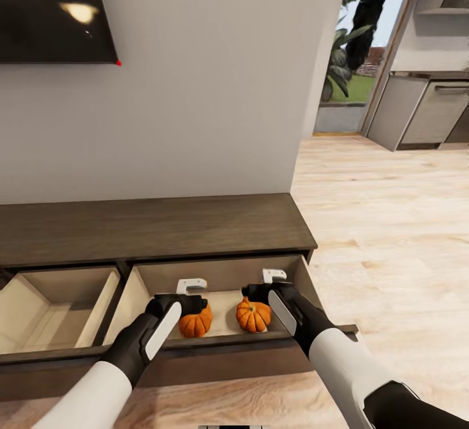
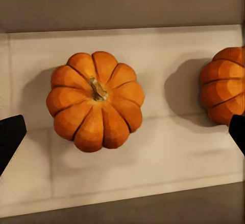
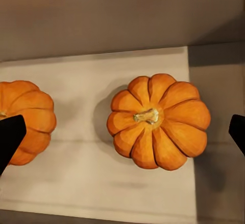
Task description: Place each of the two pumpkins and all three candles from the living room inside a cabinet in the living room (use any cabinet), then make sure every cabinet is closed, and position the cauldron so it is next to a table in the living room.
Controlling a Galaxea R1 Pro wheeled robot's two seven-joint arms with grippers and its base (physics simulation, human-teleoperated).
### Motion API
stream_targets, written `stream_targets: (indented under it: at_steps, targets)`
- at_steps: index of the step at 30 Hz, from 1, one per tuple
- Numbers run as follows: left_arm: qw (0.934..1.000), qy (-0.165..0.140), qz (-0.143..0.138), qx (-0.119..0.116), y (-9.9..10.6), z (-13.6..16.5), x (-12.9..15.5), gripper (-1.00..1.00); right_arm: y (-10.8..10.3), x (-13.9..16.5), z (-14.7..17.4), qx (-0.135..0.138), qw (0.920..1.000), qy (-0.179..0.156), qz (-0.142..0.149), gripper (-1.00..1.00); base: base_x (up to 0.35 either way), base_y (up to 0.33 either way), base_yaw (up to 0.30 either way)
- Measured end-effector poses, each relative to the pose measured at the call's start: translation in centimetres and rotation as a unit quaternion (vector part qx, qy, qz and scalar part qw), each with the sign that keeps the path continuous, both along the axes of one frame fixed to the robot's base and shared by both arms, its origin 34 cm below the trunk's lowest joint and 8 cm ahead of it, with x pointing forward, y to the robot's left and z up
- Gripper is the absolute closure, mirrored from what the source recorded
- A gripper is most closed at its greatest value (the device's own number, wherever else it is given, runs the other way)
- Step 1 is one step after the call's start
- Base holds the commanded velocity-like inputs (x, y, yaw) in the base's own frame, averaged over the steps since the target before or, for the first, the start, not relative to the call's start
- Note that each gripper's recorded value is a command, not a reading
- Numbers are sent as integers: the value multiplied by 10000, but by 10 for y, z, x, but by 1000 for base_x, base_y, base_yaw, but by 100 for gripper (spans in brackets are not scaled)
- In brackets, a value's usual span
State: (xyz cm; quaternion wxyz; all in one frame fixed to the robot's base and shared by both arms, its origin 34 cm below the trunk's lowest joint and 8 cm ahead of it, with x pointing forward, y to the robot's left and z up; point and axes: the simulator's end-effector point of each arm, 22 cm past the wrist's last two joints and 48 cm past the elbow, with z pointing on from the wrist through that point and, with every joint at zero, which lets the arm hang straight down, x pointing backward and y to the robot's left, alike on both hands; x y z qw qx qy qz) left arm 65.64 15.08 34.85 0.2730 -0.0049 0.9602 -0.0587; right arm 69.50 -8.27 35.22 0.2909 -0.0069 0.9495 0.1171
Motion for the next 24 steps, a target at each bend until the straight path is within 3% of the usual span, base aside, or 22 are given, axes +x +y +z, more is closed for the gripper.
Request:
stream_targets:
  at_steps: [24]
  targets:
    - [9969, -771, 21, -140, -3, 84, 25, -100, 0, 12, 63, -3, 9988, -491, 1, -100, 0, 0, 0]
